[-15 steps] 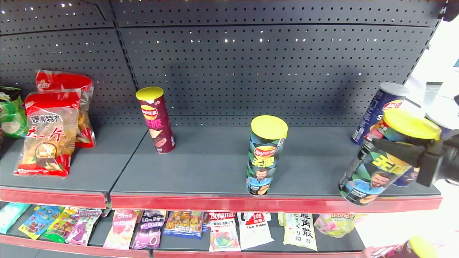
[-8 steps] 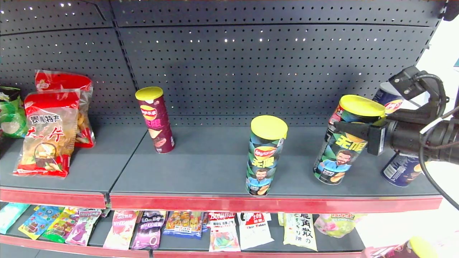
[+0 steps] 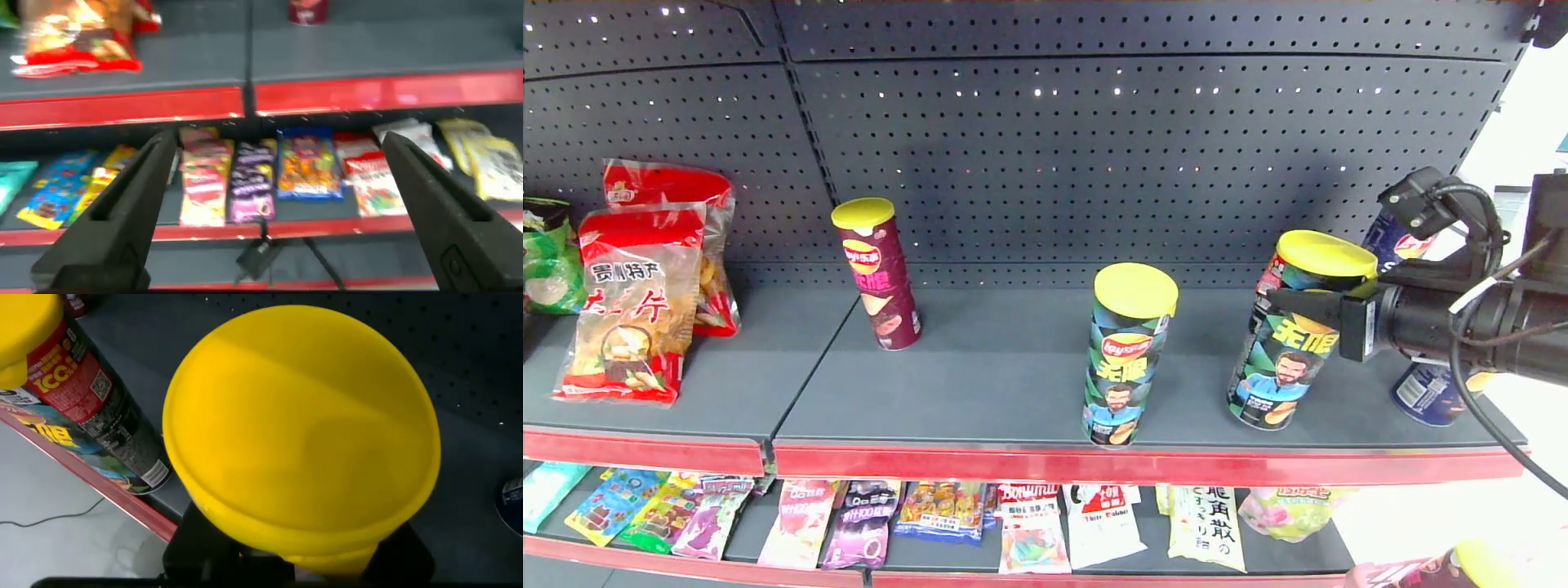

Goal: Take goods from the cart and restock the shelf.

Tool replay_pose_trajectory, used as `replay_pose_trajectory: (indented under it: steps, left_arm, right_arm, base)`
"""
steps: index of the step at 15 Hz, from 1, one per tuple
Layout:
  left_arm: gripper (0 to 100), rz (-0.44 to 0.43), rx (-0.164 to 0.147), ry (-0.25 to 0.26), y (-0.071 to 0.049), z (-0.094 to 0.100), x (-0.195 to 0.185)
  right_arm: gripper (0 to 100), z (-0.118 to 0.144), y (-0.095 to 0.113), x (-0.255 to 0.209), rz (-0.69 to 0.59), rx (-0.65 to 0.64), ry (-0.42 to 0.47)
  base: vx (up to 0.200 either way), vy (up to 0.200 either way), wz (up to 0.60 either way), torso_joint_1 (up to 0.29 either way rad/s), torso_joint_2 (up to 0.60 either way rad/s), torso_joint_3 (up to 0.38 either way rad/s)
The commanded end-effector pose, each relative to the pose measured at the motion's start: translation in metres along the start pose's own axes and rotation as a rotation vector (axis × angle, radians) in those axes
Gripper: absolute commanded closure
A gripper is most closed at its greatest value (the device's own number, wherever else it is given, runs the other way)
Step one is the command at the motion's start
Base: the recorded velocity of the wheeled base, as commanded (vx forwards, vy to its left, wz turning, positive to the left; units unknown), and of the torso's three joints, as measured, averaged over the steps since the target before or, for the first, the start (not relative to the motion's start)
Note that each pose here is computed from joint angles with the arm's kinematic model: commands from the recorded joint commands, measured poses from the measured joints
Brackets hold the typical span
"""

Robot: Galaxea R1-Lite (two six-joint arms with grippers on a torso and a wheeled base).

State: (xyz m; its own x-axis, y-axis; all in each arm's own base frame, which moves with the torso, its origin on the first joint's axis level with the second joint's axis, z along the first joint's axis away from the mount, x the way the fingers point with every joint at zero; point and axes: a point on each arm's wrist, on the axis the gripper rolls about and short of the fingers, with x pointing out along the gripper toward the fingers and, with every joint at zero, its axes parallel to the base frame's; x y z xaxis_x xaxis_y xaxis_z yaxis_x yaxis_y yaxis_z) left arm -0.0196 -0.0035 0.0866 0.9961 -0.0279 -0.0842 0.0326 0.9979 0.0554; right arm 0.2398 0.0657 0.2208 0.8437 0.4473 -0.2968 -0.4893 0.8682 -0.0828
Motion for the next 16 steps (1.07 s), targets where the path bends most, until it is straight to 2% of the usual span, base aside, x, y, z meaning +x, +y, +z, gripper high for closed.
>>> replay_pose_trajectory:
  steps: [1,2,3,8,10,12,16]
  left_arm:
    - [0,0.022,-0.019,0.001,0.000,-0.009,0.004]
    - [0,0.033,-0.056,0.018,0.001,-0.010,0.004]
    - [0,0.035,-0.059,0.019,0.001,-0.010,0.004]
    - [0,0.029,-0.057,0.021,0.001,-0.010,0.005]
    - [0,-0.020,-0.052,0.013,0.001,-0.010,0.004]
    - [0,-0.064,-0.046,-0.002,0.002,-0.011,0.003]
    - [0,-0.064,-0.046,-0.002,0.002,-0.011,0.003]
  right_arm:
    - [100,0.001,0.000,0.000,-0.001,0.000,-0.003]
    - [100,0.000,-0.001,0.000,-0.002,0.002,0.000]
    - [100,-0.001,-0.002,0.005,-0.003,0.002,0.005]
    - [100,0.008,-0.014,0.050,0.016,-0.029,-0.105]
    - [100,0.021,-0.018,0.069,0.037,-0.040,-0.141]
    - [100,0.028,-0.021,0.092,0.054,-0.049,-0.158]
    - [100,0.028,-0.025,0.119,0.115,-0.052,-0.164]
  base:
    - [0.000,0.000,0.00,0.000,0.00,0.000]
    - [0.000,0.000,0.00,0.000,0.00,0.000]
    - [0.000,0.000,0.00,0.000,0.00,0.000]
    - [0.000,0.000,0.00,0.000,0.00,0.000]
    - [0.000,0.000,0.00,0.000,0.00,0.000]
    - [0.000,0.000,0.00,0.000,0.00,0.000]
    - [0.000,0.000,0.00,0.000,0.00,0.000]
